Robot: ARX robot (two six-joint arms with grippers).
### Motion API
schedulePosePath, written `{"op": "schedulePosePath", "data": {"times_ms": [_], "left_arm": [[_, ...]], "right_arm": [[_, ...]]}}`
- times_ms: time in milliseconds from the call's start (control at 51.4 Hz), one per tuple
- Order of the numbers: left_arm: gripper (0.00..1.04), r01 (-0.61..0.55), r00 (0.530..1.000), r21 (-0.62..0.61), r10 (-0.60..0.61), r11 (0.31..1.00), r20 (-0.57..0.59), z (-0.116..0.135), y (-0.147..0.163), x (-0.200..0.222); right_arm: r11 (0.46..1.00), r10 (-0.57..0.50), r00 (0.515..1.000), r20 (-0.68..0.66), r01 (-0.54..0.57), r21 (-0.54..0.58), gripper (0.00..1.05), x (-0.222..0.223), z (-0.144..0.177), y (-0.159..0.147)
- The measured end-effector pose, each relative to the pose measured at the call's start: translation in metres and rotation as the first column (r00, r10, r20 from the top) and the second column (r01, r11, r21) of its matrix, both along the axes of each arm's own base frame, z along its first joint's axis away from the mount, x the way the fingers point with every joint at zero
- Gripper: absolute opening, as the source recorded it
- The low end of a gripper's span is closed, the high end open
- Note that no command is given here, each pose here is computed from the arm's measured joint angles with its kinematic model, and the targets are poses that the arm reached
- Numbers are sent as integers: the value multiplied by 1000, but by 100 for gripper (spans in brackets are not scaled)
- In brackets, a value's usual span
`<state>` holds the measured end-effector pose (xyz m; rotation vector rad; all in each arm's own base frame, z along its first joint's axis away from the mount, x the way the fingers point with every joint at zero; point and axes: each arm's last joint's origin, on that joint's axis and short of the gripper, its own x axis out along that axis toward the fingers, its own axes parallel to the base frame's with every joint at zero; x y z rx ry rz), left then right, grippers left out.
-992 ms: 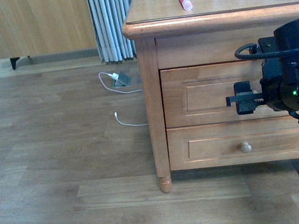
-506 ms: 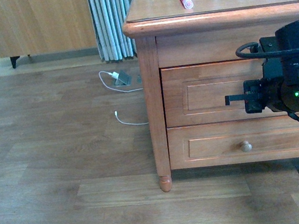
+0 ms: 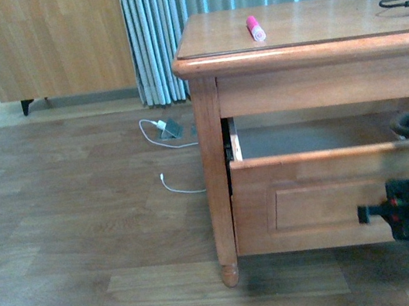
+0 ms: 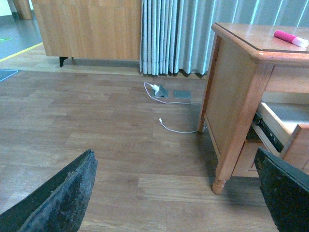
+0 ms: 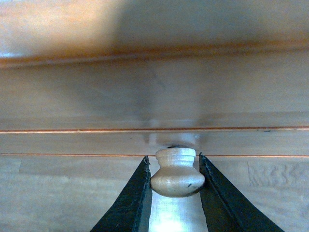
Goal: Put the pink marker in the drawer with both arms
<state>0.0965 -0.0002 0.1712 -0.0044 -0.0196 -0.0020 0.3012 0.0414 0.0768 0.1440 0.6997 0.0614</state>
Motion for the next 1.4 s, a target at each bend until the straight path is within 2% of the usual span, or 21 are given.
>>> {"op": "schedulePosePath", "data": {"times_ms": [233,486,622,817,953,1108,1400], "left_arm": [[99,0,1000,0,0,1000,0,0,0,0],[99,0,1000,0,0,1000,0,0,0,0],[99,0,1000,0,0,1000,0,0,0,0],[99,0,1000,0,0,1000,0,0,0,0],[99,0,1000,0,0,1000,0,0,0,0],[99,0,1000,0,0,1000,0,0,0,0],[99,0,1000,0,0,1000,0,0,0,0]], "right_arm": [[999,17,1000,1,-17,29,58,-49,15,-4],[994,-18,993,113,5,113,98,-95,72,-23],[990,-54,976,213,25,139,96,-127,103,-39],[985,-74,944,323,19,169,96,-171,128,-55],[979,-103,928,357,32,199,96,-189,127,-65],[969,-196,904,380,117,220,96,-198,119,-78],[969,-198,901,386,121,217,96,-198,119,-79]]}}
